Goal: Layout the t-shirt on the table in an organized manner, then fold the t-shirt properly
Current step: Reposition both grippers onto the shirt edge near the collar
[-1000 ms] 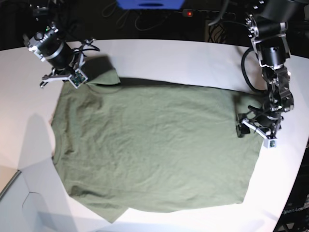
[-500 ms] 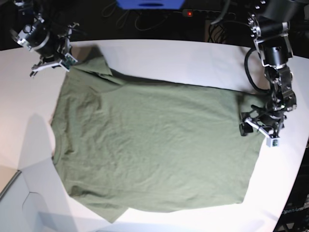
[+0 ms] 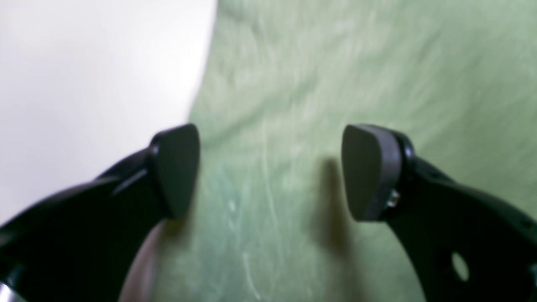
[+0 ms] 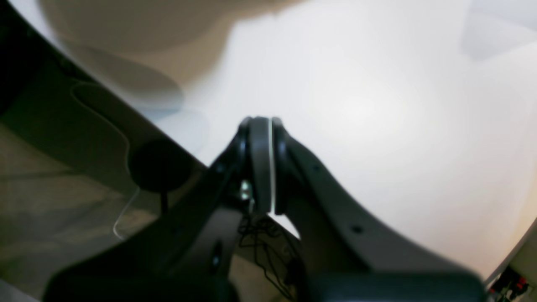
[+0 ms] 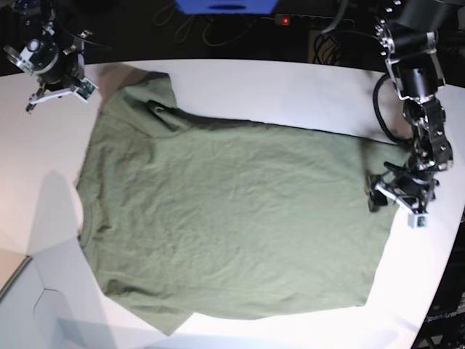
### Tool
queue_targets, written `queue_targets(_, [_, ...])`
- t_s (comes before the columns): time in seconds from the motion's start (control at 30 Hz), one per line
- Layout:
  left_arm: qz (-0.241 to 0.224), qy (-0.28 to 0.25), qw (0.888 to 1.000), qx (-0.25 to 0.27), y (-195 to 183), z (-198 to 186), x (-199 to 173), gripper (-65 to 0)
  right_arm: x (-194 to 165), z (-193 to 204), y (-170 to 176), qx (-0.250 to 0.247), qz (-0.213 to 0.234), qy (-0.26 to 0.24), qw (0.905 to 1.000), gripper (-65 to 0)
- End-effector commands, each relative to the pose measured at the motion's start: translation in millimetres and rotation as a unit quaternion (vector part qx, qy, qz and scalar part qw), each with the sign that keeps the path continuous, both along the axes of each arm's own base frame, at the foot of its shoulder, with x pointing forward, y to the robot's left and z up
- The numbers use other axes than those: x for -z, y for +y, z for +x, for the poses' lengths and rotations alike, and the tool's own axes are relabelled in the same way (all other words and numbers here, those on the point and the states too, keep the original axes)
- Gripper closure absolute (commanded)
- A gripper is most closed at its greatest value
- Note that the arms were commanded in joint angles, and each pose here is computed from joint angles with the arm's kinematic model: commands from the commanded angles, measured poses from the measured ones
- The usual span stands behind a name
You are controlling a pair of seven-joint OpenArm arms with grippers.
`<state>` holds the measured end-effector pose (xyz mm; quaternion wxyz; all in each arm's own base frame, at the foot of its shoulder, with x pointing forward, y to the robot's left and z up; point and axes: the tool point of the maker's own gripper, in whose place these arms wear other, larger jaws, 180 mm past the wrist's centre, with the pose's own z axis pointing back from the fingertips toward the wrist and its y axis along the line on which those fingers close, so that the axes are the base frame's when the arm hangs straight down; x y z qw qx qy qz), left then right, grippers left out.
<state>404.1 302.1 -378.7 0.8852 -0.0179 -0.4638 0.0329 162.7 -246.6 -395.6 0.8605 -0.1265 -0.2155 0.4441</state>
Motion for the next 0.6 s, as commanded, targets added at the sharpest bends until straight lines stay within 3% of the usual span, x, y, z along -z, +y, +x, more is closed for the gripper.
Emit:
queue_targets(0.0, [0.014, -0.063, 0.998, -0.012, 16, 17, -44, -51.3, -9, 13, 2, -0.003, 0.0, -0.024, 0.9997, 0.0])
queue_targets(0.07, [0.024, -0.081, 0.996, -0.024, 25, 12, -63, -51.3, -10, 18, 5, 0.002, 0.004, -0.033, 0.9995, 0.0])
queue_targets(0.2, [0.047, -0.058, 0.996, -0.038, 39, -14, -69, -51.3, -16, 28, 3, 0.039, 0.019, -0.057, 0.9974, 0.0])
queue_targets(0.3, [0.057, -0.031, 0.997, -0.043, 45, -41, -53, -51.3, -26, 45, 0, 0.076, 0.034, -0.092, 0.9923, -0.8])
queue_targets(0.4, [0.058, 0.007, 0.997, -0.042, 45, -68, -27, -51.3, -31, 51, -4, 0.105, 0.044, -0.11, 0.9875, -6.4])
queue_targets(0.57, [0.033, 0.041, 0.998, -0.041, 28, -90, 6, -51.3, -28, 51, 7, 0.114, 0.064, -0.113, 0.9849, -12.7])
